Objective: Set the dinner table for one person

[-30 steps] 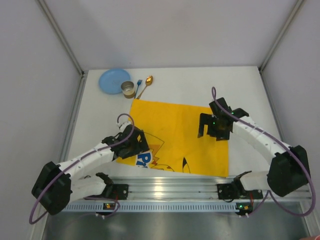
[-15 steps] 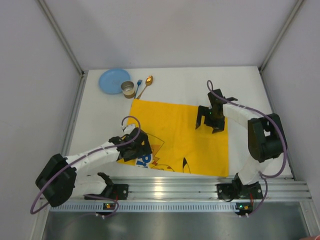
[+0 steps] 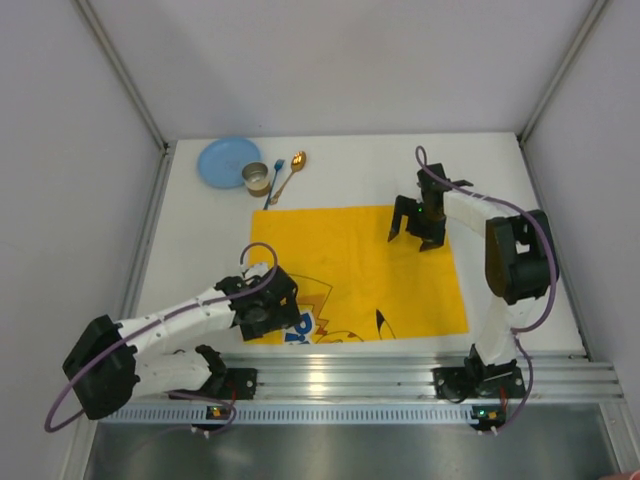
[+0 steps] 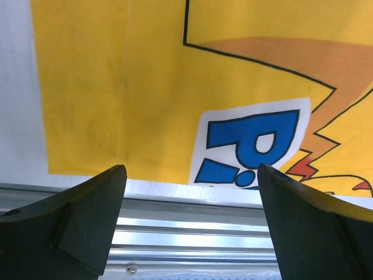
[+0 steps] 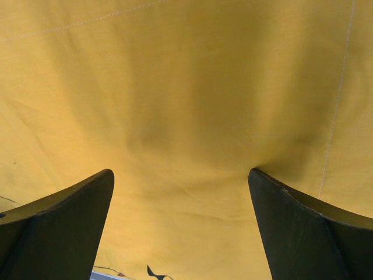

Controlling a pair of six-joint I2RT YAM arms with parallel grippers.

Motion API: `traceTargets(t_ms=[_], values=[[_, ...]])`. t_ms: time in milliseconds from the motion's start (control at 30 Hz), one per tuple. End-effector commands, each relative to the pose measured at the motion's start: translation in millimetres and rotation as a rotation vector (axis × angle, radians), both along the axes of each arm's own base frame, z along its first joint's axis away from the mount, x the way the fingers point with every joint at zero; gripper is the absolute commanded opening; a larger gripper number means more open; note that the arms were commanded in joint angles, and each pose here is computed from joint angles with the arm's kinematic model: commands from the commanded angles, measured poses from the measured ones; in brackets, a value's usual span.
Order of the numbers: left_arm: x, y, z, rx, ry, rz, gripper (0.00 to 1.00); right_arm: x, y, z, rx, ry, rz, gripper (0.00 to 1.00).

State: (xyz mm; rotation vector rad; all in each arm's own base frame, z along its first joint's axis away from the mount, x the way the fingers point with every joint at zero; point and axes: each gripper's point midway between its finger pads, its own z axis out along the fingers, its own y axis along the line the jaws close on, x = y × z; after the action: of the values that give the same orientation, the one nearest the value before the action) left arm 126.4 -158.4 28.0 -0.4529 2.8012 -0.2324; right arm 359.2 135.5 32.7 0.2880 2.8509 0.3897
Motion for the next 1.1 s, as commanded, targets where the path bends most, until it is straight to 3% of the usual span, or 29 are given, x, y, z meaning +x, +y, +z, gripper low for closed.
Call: traceTargets(t_ms=[0,167,300,333,467,600,633,733,833,1067], values=[[20,5,29,0.078,-0.070,-0.006,0.99,2,-4,0,0.012,-0.026,-0.019,1.00],[84,-1,98,0.149,-0.246,0.000,0.99,-6,3,48,0.061,-0.078,-0.007,1.00],[146,37,145,0.247,-0.393,0.178,0.99,-21,9,96,0.089,-0.137,0.013,1.00],[173,31,162,0.180,-0.471,0.205,0.99,-27,8,116,0.093,-0.172,0.012,1.00],[247,57,180,0.121,-0.543,0.229,0.99,-44,6,155,0.102,-0.241,0.021,1.00],[315,103,166,0.142,-0.469,0.377,0.95,-57,-5,173,0.067,-0.269,0.015,1.00],[338,98,159,0.104,-0.453,0.365,0.90,-63,-8,175,0.055,-0.268,0.013,1.00],[385,99,149,0.086,-0.473,0.357,0.88,-71,-16,173,0.025,-0.261,-0.001,1.00],[411,102,137,0.115,-0.468,0.347,0.88,-75,-21,169,0.003,-0.248,-0.024,1.00],[432,131,102,0.143,-0.424,0.389,0.86,-78,-31,164,-0.034,-0.232,-0.068,1.00]])
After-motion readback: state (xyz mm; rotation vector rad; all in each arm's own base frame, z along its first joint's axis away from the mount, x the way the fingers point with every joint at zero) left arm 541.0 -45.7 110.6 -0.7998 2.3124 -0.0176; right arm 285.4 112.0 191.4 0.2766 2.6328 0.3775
